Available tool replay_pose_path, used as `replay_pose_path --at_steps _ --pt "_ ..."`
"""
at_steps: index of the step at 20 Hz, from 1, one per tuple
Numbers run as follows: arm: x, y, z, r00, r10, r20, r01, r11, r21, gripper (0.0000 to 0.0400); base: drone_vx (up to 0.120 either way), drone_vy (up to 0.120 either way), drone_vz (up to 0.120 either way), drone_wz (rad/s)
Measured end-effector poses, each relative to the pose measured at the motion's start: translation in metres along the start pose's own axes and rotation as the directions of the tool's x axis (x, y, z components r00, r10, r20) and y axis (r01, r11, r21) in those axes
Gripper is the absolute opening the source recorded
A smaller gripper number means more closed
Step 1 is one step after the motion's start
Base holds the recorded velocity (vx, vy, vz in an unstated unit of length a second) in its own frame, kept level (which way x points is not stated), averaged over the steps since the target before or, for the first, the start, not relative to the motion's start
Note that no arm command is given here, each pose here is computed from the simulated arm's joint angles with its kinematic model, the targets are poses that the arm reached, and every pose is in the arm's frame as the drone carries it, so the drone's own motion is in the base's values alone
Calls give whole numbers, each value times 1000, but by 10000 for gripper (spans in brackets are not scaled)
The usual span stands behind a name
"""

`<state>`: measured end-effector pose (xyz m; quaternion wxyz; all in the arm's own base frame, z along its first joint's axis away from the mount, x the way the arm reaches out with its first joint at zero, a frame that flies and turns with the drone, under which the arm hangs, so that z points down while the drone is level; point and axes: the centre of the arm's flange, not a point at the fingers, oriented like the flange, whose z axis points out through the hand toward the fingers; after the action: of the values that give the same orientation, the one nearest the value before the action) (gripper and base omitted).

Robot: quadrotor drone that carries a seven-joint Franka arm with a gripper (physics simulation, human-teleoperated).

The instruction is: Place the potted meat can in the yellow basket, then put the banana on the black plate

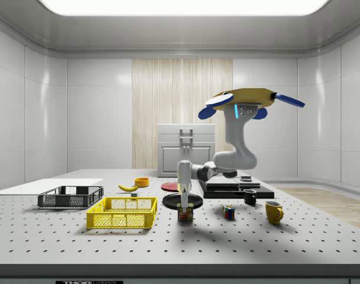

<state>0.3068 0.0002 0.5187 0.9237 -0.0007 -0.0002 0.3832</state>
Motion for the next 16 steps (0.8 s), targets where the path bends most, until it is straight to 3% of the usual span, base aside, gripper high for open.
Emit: replay_pose_path --at_steps 9,16 --pt "0 0 -20 1000 -1 -4 1 1000 -2 292 0 0 116 0" --pt "0 0 -23 1000 -1 -4 1 1000 -2 292 120 0 114 0"
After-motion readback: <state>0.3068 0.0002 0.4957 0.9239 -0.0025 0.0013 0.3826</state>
